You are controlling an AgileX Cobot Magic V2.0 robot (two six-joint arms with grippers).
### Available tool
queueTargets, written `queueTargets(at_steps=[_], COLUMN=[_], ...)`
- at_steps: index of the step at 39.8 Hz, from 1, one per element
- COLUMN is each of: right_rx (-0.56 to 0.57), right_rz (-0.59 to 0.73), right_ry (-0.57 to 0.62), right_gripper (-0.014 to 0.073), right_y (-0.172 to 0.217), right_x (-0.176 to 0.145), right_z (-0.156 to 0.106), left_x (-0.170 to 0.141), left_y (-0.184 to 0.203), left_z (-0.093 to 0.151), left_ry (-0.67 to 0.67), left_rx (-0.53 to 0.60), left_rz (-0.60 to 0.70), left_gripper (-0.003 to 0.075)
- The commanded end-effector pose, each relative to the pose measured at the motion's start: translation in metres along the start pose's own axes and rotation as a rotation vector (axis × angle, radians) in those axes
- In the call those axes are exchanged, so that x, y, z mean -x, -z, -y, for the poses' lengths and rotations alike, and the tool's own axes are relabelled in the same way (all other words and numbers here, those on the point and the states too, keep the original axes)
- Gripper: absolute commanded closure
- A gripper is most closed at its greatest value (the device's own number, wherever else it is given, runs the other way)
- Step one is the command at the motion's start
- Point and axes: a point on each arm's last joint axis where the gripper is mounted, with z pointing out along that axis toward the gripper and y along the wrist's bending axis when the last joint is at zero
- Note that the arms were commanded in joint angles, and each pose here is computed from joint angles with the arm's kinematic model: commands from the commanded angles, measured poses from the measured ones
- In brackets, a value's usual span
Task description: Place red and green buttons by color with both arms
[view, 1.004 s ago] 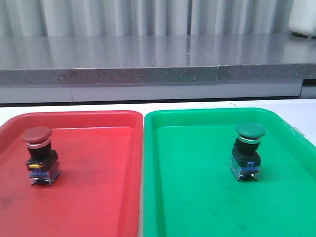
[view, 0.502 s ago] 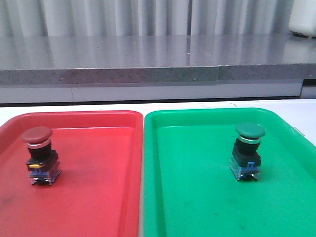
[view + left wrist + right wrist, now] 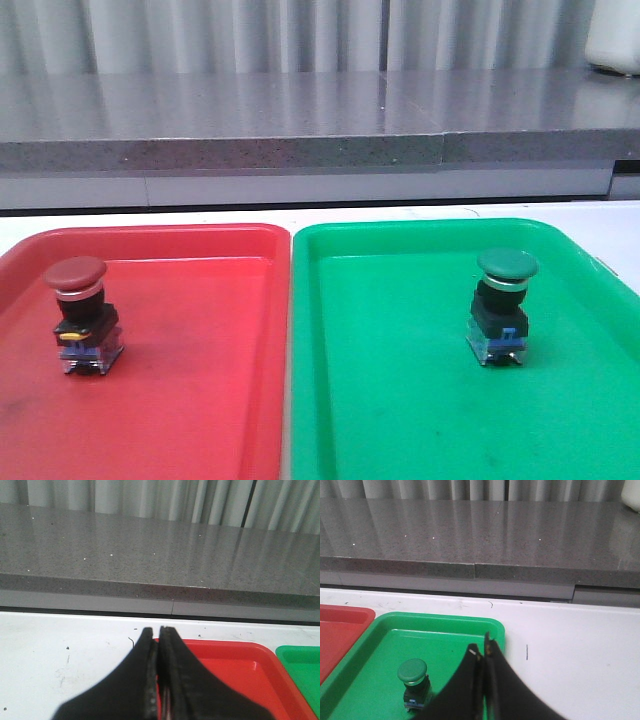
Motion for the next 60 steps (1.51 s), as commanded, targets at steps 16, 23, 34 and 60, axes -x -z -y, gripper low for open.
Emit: queueTargets(at_steps=[16, 23, 34, 60], right_rx=[0.001, 0.001, 0.001, 0.001], right_rz=[0.102, 0.102, 0.101, 0.101], right_ry=[0.009, 0.009, 0.009, 0.009], right_gripper=[0.072, 0.072, 0.072, 0.072], right_y=[0.002, 0.002, 0.002, 0.002], right_x=[0.015, 0.015, 0.015, 0.015], right_z=[-0.001, -0.001, -0.001, -0.001], left_x=[-0.014, -0.049, -0.095, -0.096], left_y=[0.001, -0.005, -0.021, -0.021], left_z=[-0.004, -0.011, -0.019, -0.019], left_ry=[0.009, 0.046, 0.051, 0.052], left_rx=[0.041, 0.104, 0.114, 0.116], left_rz=[0.16, 0.188, 0.156, 0.133], left_gripper=[0.074, 0.074, 0.074, 0.074])
